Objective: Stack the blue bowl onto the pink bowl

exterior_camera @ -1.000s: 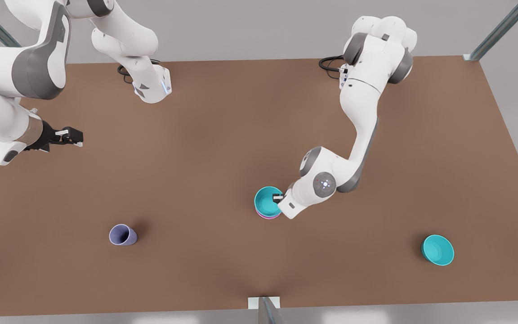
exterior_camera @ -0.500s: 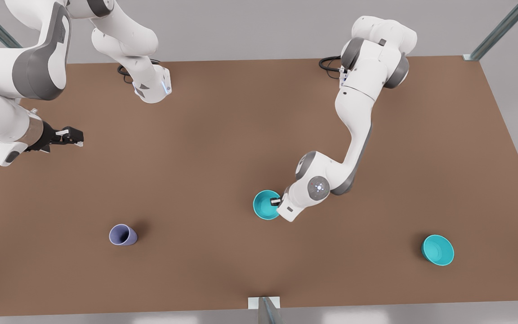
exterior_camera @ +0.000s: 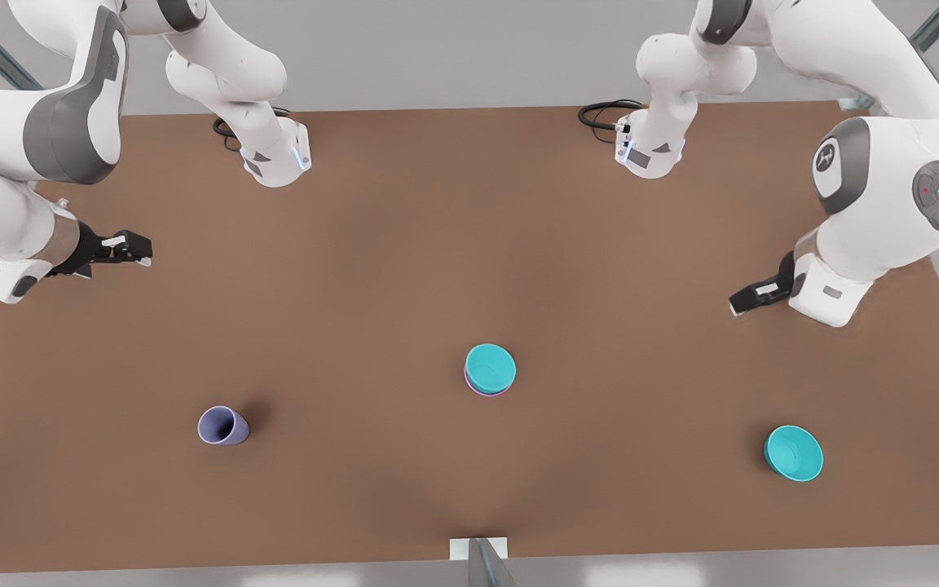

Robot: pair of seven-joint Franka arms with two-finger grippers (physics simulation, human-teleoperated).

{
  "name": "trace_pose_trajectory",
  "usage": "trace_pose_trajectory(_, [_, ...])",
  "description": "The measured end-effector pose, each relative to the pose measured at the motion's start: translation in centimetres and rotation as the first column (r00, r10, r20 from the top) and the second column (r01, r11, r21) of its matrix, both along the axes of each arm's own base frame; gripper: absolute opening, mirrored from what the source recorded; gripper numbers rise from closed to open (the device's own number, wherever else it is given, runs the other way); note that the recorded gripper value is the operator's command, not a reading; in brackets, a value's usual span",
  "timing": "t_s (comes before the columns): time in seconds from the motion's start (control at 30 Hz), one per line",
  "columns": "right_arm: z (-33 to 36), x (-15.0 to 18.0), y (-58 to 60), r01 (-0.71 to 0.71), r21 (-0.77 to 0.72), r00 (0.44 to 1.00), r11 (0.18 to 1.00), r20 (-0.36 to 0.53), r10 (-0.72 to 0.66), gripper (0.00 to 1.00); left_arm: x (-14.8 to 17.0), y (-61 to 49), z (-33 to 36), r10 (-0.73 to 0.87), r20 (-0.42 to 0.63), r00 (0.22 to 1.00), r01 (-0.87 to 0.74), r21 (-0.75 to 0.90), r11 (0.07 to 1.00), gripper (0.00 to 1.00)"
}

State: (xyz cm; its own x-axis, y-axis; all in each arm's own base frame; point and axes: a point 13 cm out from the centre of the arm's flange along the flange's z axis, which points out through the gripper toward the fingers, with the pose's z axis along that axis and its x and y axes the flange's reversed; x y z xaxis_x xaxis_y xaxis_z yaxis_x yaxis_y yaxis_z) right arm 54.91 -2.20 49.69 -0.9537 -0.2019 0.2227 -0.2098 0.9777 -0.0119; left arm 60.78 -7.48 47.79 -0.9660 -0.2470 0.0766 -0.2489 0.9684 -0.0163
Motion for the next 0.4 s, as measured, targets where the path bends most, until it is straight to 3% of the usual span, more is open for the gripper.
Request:
trace_pose_trajectory(0.13, [0.0,0.0,0.0,-0.001,0.0,1.0,1.0,0.0,0.001,1.0,-3.1,-0.7,1.1,-0.094,-0.039,0.995,0.095,0.016,0.995,1.0])
trace_pose_trajectory(0.4, [-0.1,0.0,0.0,-0.004,0.001,1.0,1.0,-0.001,0.004,1.0,-4.4,0.1,1.1,-0.162,-0.078,0.984,0.163,0.006,0.987,1.0])
